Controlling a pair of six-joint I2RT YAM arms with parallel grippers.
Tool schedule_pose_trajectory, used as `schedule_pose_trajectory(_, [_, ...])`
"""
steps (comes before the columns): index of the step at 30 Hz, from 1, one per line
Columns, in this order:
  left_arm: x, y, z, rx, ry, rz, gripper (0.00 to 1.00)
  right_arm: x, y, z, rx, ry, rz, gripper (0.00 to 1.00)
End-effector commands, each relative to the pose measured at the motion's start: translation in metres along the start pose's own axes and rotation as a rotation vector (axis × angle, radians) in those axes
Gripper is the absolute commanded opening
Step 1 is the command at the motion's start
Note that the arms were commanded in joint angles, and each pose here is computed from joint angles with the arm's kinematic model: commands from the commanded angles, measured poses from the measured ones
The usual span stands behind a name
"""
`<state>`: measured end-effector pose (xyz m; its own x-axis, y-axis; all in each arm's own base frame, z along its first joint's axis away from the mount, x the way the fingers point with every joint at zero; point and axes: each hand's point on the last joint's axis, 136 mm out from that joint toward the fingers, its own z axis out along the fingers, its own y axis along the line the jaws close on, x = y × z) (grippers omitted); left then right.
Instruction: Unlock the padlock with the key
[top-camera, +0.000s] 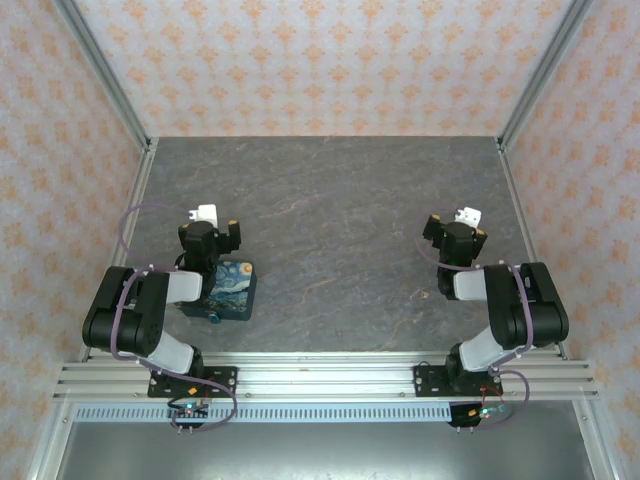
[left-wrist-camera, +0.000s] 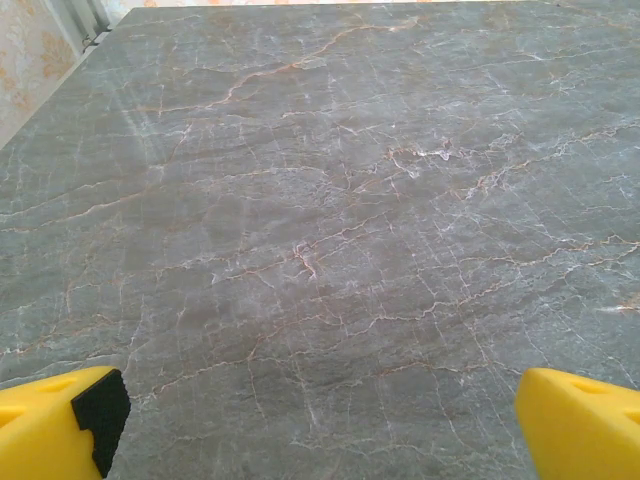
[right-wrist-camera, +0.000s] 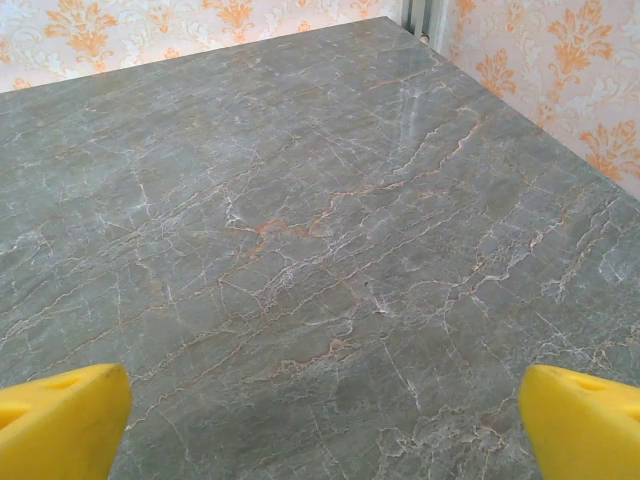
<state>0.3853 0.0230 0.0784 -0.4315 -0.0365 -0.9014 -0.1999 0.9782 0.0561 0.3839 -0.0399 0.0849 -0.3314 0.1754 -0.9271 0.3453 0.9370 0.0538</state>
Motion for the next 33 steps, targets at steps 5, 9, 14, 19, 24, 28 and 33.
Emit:
schedule_pose_trajectory(5, [-0.018,-0.002,0.0,0.009,-0.048,0.0,1.0,-0.008,0.0,0.0,0.013,-0.024,-0.006,0.99])
schedule_pose_trajectory(9, [-0.017,0.0,0.0,0.005,-0.043,-0.003,1.0,-0.009,0.0,0.0,0.013,-0.024,-0.005,0.99])
schedule_pose_trajectory(14, [-0.017,0.001,0.001,0.011,-0.042,-0.012,1.0,-0.009,0.0,0.0,0.012,-0.024,-0.006,0.99])
schedule_pose_trajectory(19, [-0.017,0.001,0.001,0.011,-0.04,-0.012,1.0,-0.009,0.0,0.001,0.011,-0.02,0.0,0.99])
schedule_pose_trajectory(24, [-0.017,0.001,0.001,0.011,-0.04,-0.013,1.0,-0.008,-0.001,0.002,0.003,-0.014,0.008,0.99])
schedule_pose_trajectory(28, [-0.024,0.004,0.001,-0.007,-0.025,-0.018,1.0,-0.017,-0.009,-0.002,0.043,-0.047,0.033,0.99])
schedule_pose_trajectory(33, [-0.064,0.022,-0.011,-0.101,0.066,-0.05,1.0,-0.043,-0.024,-0.018,0.147,-0.029,0.056,0.99])
